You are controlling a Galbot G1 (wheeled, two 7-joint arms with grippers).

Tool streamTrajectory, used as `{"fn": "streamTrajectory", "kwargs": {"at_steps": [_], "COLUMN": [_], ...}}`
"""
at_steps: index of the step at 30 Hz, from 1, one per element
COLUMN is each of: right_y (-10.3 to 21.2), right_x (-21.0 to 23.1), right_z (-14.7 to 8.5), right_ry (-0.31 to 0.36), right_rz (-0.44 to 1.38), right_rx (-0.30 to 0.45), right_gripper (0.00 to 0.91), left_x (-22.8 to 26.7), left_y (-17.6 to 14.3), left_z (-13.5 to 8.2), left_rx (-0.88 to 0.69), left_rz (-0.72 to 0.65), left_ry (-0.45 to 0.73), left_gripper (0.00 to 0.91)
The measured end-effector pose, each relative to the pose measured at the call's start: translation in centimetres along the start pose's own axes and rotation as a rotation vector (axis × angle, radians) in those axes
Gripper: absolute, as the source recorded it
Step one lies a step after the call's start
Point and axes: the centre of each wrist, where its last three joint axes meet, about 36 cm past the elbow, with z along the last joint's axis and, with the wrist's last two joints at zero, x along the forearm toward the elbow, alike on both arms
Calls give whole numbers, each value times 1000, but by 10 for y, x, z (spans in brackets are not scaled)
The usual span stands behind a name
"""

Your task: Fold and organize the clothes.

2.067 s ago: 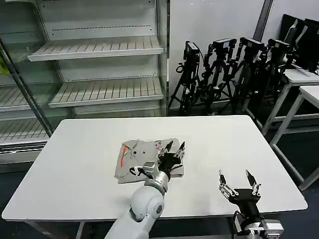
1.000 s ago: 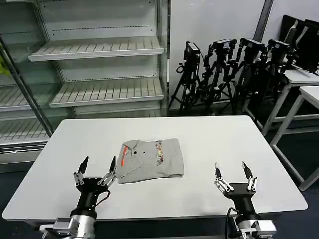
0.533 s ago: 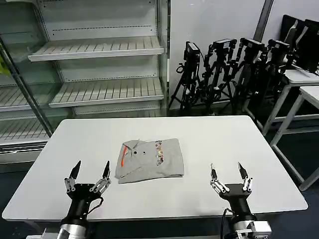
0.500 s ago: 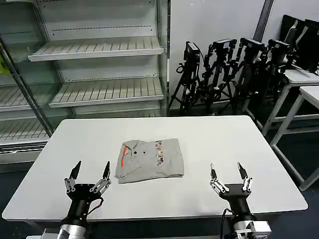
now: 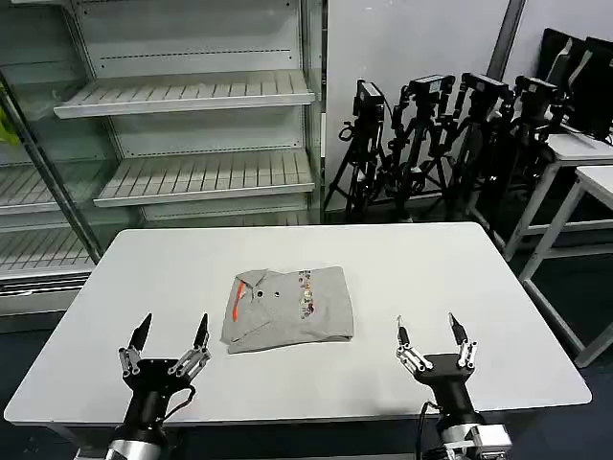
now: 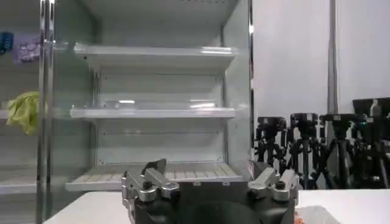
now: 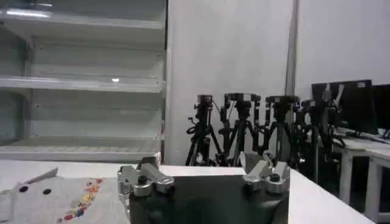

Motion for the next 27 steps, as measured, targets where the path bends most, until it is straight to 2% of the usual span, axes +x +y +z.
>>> {"fn": "streamTrajectory", "kwargs": {"at_steps": [11, 27], "right_y": [3, 5], "right_x": [4, 7], "right_z": [0, 4], "right_ry": [-9, -44], "right_rz": [5, 2], "right_rx": [13, -12], "right_gripper": [907, 907], "left_x": [6, 9], "left_y": [-5, -11], "left_z": [-2, -4], "left_rx": [10, 33], "left_rz": [17, 22], "left_ry": [10, 25], "left_gripper": [907, 907]}}
